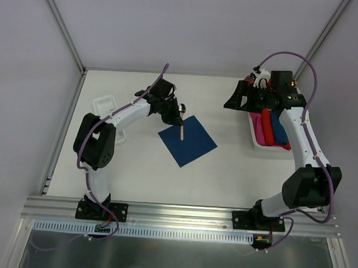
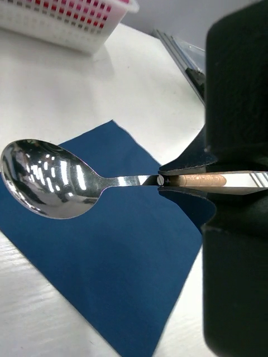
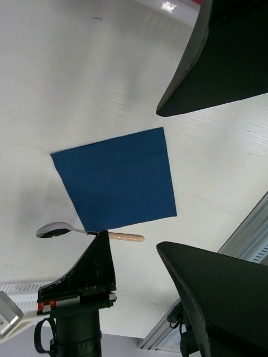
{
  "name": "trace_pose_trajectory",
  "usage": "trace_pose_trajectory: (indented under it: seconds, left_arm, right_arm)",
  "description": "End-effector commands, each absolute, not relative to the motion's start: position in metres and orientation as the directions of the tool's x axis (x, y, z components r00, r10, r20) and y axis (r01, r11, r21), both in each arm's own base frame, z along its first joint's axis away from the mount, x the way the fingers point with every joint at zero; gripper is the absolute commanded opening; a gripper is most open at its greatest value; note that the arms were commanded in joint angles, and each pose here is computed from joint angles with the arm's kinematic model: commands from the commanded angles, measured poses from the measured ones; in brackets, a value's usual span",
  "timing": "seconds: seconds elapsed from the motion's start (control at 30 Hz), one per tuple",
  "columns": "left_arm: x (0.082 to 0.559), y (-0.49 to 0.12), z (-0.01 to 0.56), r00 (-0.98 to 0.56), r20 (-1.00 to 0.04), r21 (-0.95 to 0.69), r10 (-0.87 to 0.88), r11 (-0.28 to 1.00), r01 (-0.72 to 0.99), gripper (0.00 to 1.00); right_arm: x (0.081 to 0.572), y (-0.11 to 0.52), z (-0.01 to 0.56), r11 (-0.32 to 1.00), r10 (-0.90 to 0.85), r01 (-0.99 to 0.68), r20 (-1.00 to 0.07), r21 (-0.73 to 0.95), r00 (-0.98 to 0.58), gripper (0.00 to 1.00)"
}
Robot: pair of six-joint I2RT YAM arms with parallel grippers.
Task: Place the utensils on the paper napkin and roll it up
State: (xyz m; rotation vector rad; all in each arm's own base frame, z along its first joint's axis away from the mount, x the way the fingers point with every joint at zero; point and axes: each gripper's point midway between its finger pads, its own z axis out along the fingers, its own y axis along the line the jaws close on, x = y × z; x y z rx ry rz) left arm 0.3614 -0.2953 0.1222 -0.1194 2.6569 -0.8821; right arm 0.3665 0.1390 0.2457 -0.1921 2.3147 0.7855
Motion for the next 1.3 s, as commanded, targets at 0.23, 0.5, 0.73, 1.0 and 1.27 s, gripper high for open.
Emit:
trace_pose_trajectory:
  seconds: [0.23,0.5,0.73,1.0,1.27]
  left_arm:
    - [0.373,-0.321,0.084,-0.955,-0.290,-0.514,-0.067,0.853,0.096,0.00]
    - [0.381,-0.328,0.068,-0.956,-0.289,-0.498,-0.041,0.860,0.113,0.00]
    - [0.390,-0.338,0.067,-0.953,-0.301,-0.507,-0.022,0.850,0.141,0.00]
    - [0.389,-0.341,0.054,-0.965,-0.257,-0.511,-0.049,0.855,0.092,0.00]
    - [0.388,-0.341,0.044,-0.970,-0.242,-0.505,-0.038,0.858,0.093,0.01]
  right_arm:
    - [0.350,0.108,0.254,0.838,0.105,-0.290,-0.659,0.462,-0.745,0.99]
    - [0.347,0.109,0.254,0.834,0.114,-0.285,-0.652,0.473,-0.749,0.99]
    - [0.343,0.105,0.255,0.844,0.110,-0.284,-0.664,0.455,-0.739,0.99]
    - [0.344,0.104,0.255,0.844,0.111,-0.283,-0.665,0.455,-0.739,0.99]
    - [0.342,0.104,0.252,0.841,0.112,-0.283,-0.660,0.461,-0.743,0.99]
